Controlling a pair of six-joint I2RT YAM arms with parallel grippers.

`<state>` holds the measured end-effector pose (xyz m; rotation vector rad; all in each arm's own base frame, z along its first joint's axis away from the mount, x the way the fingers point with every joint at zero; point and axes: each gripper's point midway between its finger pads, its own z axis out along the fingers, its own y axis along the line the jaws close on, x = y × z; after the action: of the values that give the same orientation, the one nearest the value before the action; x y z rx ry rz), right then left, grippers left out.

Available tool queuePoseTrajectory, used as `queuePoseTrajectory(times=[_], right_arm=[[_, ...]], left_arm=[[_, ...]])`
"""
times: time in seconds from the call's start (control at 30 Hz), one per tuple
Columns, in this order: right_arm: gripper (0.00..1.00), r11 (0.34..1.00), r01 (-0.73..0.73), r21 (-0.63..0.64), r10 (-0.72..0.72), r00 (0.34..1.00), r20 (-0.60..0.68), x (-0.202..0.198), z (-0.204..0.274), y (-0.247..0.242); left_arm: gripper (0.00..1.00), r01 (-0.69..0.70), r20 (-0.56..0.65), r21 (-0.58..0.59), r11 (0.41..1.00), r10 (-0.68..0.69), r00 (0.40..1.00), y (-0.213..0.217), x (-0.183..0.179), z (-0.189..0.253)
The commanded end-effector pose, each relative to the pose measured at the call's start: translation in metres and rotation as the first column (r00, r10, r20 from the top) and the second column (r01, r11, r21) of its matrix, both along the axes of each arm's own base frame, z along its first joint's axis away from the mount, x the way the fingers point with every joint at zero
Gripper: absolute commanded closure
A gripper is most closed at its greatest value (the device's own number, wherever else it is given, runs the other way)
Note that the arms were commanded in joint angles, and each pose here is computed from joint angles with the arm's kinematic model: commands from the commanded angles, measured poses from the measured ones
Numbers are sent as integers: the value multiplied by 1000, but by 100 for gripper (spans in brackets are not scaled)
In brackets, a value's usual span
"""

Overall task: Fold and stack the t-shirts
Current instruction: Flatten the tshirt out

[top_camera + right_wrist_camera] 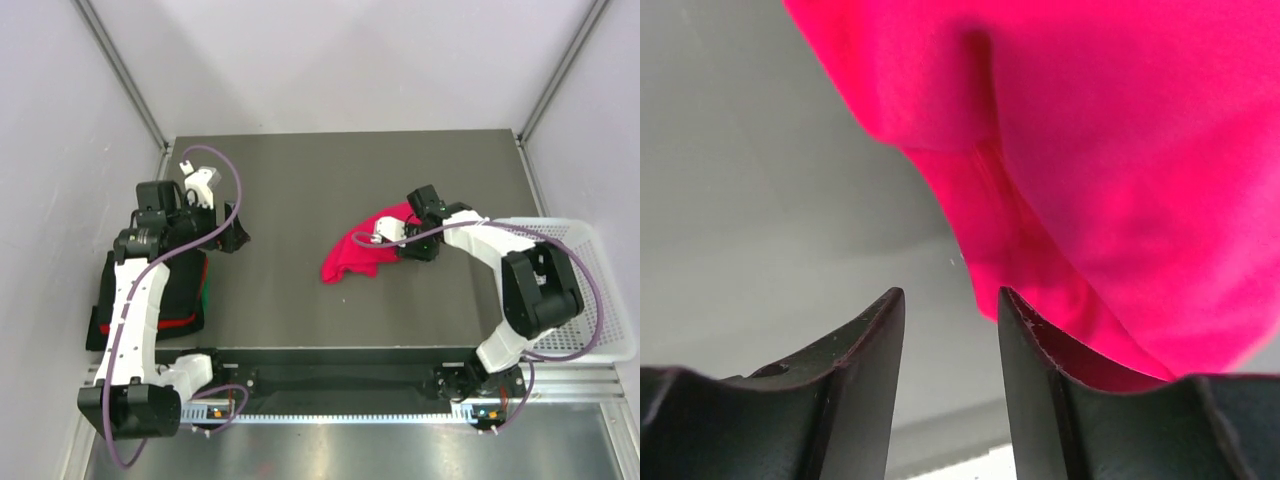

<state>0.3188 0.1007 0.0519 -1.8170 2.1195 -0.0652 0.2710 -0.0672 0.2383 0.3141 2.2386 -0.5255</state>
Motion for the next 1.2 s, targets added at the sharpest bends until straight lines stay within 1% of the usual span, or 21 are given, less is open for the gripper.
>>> queuePoseTrajectory(times=[0.0,0.13,0.23,0.3,0.47,0.53,0.6,0.63,0.7,0.73,0.77,0.8,0.87,0.9,1.0,1.07,1.1,1.13,1.17], right_arm=[[57,1000,-2,23,1,999,40,22,5,8],[56,1000,14,24,-15,999,40,27,1,9],[59,999,36,26,-37,998,45,30,-1,8],[61,998,57,5,-57,997,47,33,-5,4],[61,995,94,-21,-92,992,82,42,-11,-2],[63,993,111,-35,-107,990,90,45,-14,-4],[71,990,126,-55,-121,989,80,47,-19,-7],[78,989,132,-63,-127,989,74,47,-20,-7],[97,990,129,-53,-124,988,89,48,-12,-7],[100,991,127,-35,-122,985,121,52,-3,-4],[100,991,135,-14,-132,979,155,55,7,-3],[100,988,149,36,-154,962,224,60,35,1],[100,985,143,99,-167,935,312,66,73,8],[100,982,122,143,-168,909,382,64,105,13],[100,978,39,204,-137,861,490,54,164,26],[100,970,-23,240,-114,832,543,48,193,36],[100,964,-68,258,-99,808,581,39,215,41],[100,960,-85,266,-95,796,597,35,225,44],[100,952,-109,285,-100,771,629,33,247,49]], left_arm=[[10,8,58,-2,1000,-8,998,0,3,9],[10,7,59,0,1000,-7,998,0,3,9],[10,3,59,-1,1000,-3,998,0,3,9],[10,3,59,-2,1000,-3,998,1,3,9],[10,6,64,-6,1000,-6,998,0,3,10],[10,22,56,-22,1000,-21,998,-4,1,8],[10,45,44,-41,998,-43,998,-9,0,6],[10,48,25,-54,997,-47,999,-10,2,3],[11,51,10,-61,997,-50,999,-11,4,2],[11,50,3,-61,997,-50,999,-11,7,2],[11,54,-3,-61,997,-54,999,-12,7,2],[11,53,-4,-60,997,-53,999,-11,9,3],[11,49,-2,-58,997,-49,999,-10,12,3],[11,50,-2,-60,997,-51,999,-11,12,1],[11,46,-6,-67,997,-47,999,-11,12,-3],[11,57,-13,-72,996,-58,998,-14,11,-6],[11,62,-22,-73,995,-64,998,-15,9,-8],[11,83,-31,-68,994,-85,996,-19,8,-12],[11,102,-39,-64,993,-104,994,-22,8,-15]])
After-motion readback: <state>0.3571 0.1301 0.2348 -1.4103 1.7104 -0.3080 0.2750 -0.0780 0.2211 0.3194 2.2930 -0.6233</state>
